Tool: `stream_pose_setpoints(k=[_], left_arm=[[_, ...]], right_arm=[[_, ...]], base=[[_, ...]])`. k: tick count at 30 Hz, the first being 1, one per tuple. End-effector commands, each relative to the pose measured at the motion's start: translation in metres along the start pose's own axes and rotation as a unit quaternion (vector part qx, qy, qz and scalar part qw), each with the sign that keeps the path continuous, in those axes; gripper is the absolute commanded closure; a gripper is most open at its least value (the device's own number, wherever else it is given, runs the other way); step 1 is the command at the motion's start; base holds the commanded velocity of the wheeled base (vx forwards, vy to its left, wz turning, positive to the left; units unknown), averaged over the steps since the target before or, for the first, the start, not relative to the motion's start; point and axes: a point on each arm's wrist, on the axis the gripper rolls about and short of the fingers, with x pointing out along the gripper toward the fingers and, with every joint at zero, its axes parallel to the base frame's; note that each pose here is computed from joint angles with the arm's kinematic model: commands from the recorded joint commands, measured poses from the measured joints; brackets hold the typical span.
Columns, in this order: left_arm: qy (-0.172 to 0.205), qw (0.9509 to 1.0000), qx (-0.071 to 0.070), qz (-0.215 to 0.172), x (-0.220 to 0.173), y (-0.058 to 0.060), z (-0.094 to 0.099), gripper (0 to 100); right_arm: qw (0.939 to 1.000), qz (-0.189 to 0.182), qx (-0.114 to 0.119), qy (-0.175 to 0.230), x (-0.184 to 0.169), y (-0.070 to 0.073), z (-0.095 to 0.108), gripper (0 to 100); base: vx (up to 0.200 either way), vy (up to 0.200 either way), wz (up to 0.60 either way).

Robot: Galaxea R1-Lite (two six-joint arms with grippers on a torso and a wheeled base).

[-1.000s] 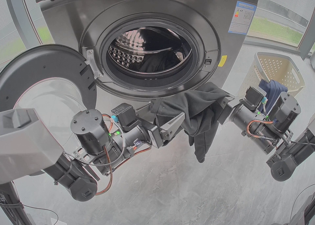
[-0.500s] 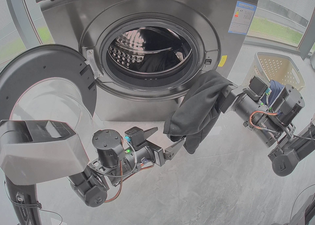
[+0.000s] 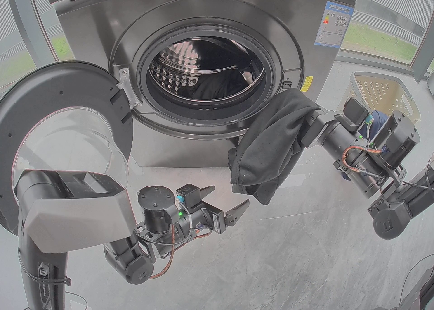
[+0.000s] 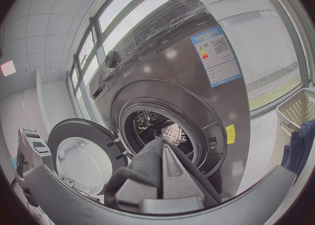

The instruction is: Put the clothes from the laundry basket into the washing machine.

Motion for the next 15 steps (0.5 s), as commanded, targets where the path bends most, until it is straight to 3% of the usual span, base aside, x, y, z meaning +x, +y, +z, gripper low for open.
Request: stream_pose_setpoints(k=[1,9,15], left_arm=[[0.001,1.0000,0.000,-0.005,0.009,-0.001,-0.008,0],[-0.004,0.9998,0.002,-0.018,0.029,-0.007,-0.021,0],[-0.016,0.9996,0.001,-0.021,0.047,-0.004,-0.030,0]], right_arm=[[1.0000,0.002,0.002,-0.001,0.002,0.002,-0.001,100],[1.0000,0.001,0.007,0.005,0.005,0.009,-0.004,100],[0.9999,0.001,0.012,0.009,0.006,0.011,-0.008,100]], base=[[0.000,0.000,0.00],[0.000,0.000,0.00],[0.000,0.000,0.00]])
